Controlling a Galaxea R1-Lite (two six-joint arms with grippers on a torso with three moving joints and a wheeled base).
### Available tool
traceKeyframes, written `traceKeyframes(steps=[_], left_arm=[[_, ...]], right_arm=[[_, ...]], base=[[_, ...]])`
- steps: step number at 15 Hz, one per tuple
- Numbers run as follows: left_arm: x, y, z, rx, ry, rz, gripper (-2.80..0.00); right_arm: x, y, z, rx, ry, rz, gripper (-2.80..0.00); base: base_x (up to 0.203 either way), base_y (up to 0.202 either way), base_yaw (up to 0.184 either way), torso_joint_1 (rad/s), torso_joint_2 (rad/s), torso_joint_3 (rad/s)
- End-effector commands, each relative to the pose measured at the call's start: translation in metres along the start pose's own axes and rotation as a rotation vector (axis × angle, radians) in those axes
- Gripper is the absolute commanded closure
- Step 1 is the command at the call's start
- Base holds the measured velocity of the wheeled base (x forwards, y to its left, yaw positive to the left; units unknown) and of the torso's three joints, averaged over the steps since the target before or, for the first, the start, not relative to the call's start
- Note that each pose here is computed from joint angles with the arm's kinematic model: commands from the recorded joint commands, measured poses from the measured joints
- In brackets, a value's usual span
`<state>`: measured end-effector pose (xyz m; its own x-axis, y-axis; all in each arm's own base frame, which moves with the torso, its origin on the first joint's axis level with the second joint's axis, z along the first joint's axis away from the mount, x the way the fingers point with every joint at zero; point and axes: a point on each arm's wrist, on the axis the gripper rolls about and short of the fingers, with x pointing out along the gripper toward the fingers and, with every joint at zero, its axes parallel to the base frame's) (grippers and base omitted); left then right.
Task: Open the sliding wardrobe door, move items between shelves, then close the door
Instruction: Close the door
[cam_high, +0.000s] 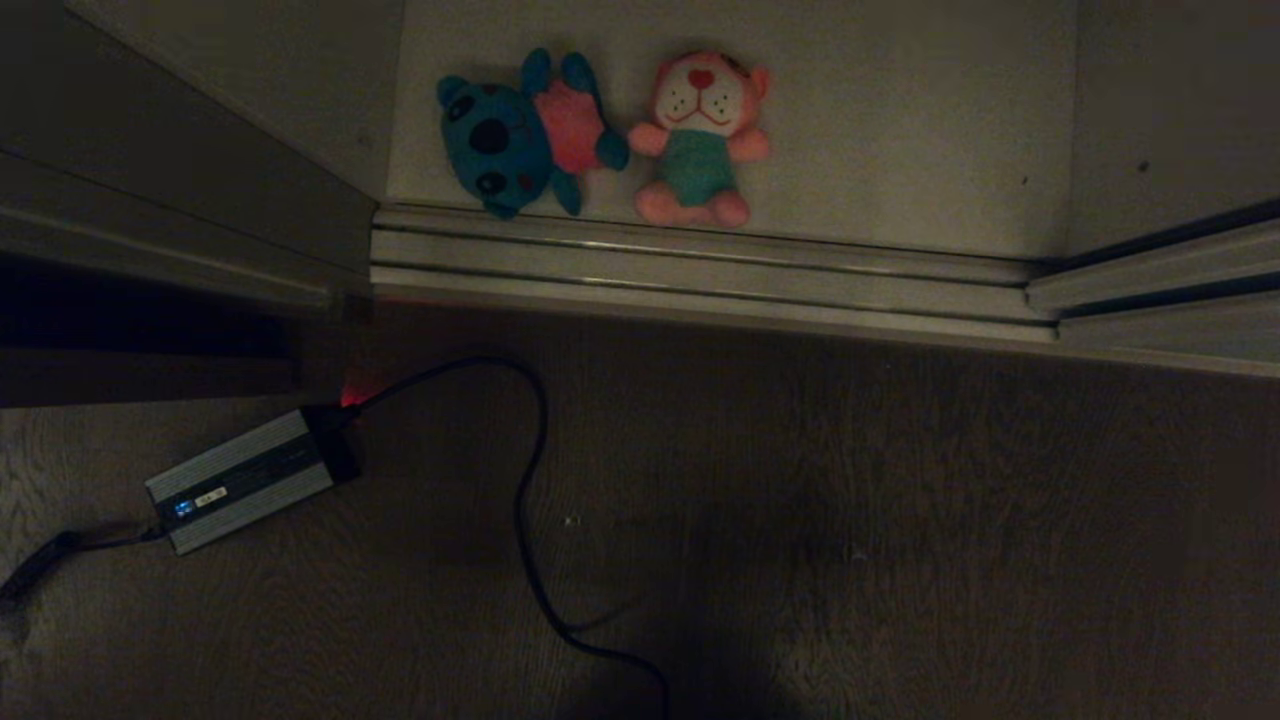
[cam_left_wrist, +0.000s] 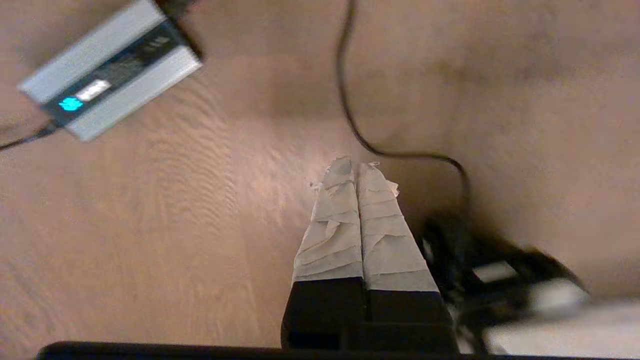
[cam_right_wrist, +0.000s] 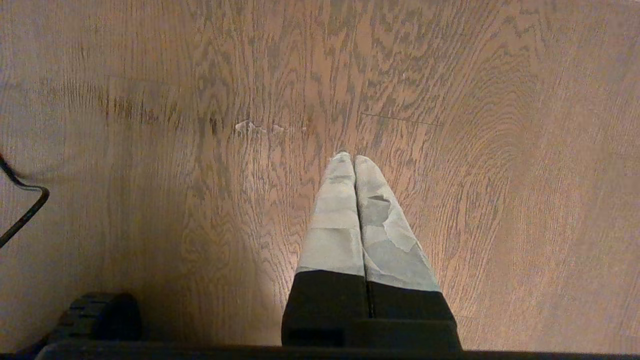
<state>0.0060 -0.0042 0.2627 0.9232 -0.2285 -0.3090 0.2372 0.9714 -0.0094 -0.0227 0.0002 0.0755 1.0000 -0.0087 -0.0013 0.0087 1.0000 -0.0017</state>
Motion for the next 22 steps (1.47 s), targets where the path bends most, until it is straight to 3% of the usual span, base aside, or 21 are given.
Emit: traceKeyframes(steps=[1, 7, 9, 11, 22], left_arm=[[-0.005, -0.003, -0.047, 0.024, -0.106, 0.054, 0.00], [0.003, -0.006, -0.148, 0.114, -0.257, 0.167, 0.00], [0.018, -0.004, -0.179, 0.112, -0.232, 0.193, 0.00], [0.027, -0.002, -0.188, 0.070, -0.238, 0.222, 0.00], [0.027, -0.002, -0.187, 0.061, -0.251, 0.205, 0.00]], right_arm=[[0.000, 0.000, -0.001, 0.000, 0.005, -0.001, 0.00], [0.000, 0.000, -0.001, 0.000, 0.005, -0.001, 0.00], [0.000, 0.000, -0.001, 0.000, 0.005, -0.001, 0.00], [0.000, 0.000, -0.001, 0.000, 0.005, -0.001, 0.00], [0.000, 0.000, -0.001, 0.000, 0.005, -0.001, 0.00]], base=[[0.000, 0.000, 0.000, 0.000, 0.00, 0.000], [0.000, 0.000, 0.000, 0.000, 0.00, 0.000], [0.000, 0.000, 0.000, 0.000, 0.00, 0.000], [0.000, 0.000, 0.000, 0.000, 0.00, 0.000], [0.000, 0.000, 0.000, 0.000, 0.00, 0.000]])
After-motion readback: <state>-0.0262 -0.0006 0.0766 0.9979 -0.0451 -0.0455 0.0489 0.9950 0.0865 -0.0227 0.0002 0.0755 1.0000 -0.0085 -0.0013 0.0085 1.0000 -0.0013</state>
